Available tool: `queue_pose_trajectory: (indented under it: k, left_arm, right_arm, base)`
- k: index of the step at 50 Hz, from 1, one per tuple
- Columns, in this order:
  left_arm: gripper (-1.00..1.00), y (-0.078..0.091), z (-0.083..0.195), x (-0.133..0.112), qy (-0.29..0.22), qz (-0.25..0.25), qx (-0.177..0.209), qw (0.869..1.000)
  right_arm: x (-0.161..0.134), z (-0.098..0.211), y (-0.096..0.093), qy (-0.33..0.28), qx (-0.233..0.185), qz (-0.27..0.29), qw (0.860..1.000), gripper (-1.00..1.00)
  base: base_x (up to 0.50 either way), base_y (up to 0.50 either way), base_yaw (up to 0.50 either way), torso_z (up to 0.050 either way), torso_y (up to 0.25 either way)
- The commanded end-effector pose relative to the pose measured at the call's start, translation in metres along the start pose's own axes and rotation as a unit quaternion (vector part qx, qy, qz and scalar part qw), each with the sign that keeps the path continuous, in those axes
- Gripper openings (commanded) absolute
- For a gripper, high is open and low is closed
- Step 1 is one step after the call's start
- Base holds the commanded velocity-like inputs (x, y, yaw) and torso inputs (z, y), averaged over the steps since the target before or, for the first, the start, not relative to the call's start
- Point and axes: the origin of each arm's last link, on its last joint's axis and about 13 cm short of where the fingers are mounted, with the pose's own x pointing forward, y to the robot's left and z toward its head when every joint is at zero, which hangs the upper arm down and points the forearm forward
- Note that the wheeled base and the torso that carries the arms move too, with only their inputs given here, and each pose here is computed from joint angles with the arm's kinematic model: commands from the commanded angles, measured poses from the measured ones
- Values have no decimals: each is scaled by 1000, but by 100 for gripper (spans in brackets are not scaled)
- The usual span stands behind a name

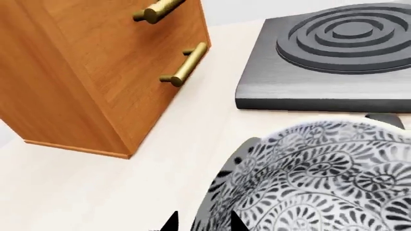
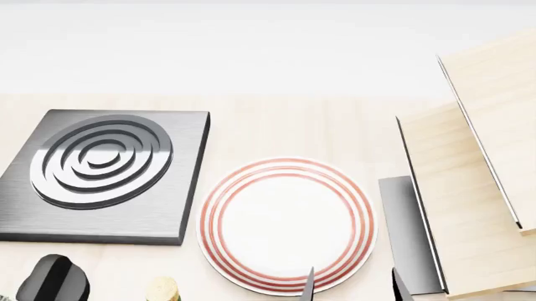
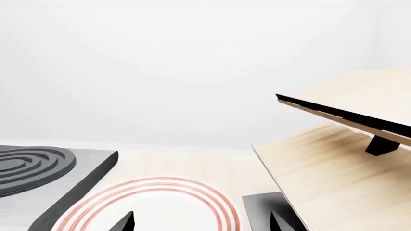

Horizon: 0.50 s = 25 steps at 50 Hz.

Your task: Pick up the akita bowl and put it on the plate.

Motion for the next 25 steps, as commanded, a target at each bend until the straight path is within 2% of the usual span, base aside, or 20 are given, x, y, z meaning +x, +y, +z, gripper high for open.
queue_pose_trajectory:
  k: [1,25]
  left_arm:
    - [-100,6,19,-5,-53,5,-1,999]
    - [-100,9,52,-20,-141,14,-27,990]
  right_arm:
    - [0,1,0,-1,0,0,1000,100]
    - [1,4,-1,-4,0,0,1000,100]
  base:
    - [0,0,0,0,0]
    - [0,0,0,0,0]
